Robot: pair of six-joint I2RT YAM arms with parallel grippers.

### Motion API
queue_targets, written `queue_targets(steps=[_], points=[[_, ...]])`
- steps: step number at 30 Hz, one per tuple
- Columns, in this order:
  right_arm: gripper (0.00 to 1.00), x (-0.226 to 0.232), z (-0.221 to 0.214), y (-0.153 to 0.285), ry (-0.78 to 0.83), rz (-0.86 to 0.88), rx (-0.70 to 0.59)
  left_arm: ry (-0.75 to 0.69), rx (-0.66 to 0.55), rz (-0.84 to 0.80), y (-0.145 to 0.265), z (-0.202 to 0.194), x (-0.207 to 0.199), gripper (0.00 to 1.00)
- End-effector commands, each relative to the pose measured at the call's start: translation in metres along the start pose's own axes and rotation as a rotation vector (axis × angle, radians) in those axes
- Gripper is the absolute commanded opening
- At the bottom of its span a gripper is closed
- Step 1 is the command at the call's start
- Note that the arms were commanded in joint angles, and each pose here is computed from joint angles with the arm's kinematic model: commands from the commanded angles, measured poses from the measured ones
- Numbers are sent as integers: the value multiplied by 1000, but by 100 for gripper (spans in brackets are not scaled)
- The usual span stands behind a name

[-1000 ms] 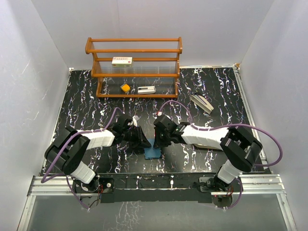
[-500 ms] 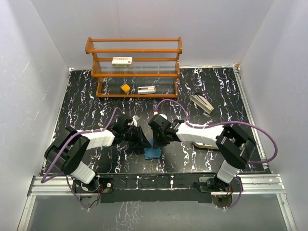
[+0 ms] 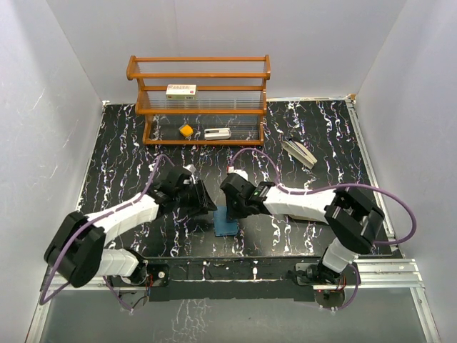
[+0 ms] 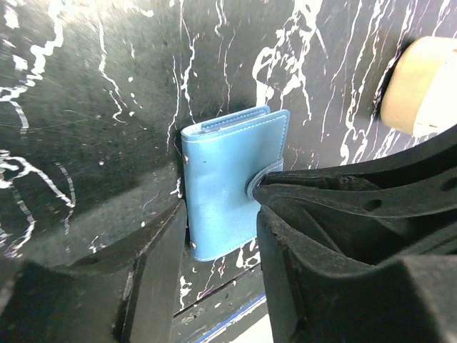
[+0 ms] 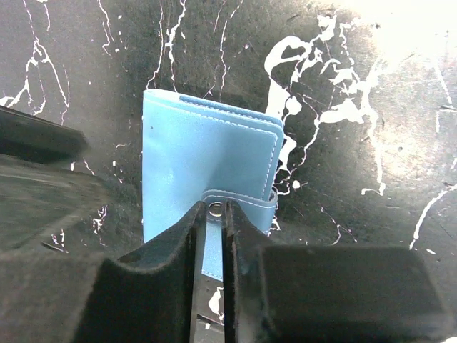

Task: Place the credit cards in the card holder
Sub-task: Close the card holder at the center of the board, then reset both arms

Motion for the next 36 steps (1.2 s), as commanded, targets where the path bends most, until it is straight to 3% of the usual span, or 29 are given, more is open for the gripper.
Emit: queue_targets(steps=[1, 8, 9, 13, 18, 26, 31, 36], points=[[18, 0, 11, 22, 11, 10, -102, -65, -109, 96, 32, 21, -6, 45], [41, 4, 36, 97, -36, 120, -314, -130, -215, 109, 84, 37, -28, 54], [44, 3, 39, 109, -41, 131, -345, -144, -236, 101, 94, 40, -34, 59], [66, 1, 50, 158, -63, 179, -451, -203, -328, 73, 136, 51, -54, 97], [98, -8, 58, 214, -94, 211, -554, -270, -434, 46, 184, 59, -74, 99], [98, -9, 65, 276, -138, 322, -653, -329, -571, -32, 233, 53, -86, 99], [98, -11, 63, 285, -155, 359, -670, -335, -645, -107, 248, 43, -86, 99], [98, -13, 60, 284, -179, 382, -677, -305, -647, -107, 242, 37, -78, 99]])
Point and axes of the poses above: each gripper's point midway between its finger pads, its own y axis back along the fingers, its own x axis along the line the jaws close on, z = x × y, the point moved 6 cm from there along y, back along the fingers, and after that the axes turned 8 degrees about -y, right-handed, at the moved point
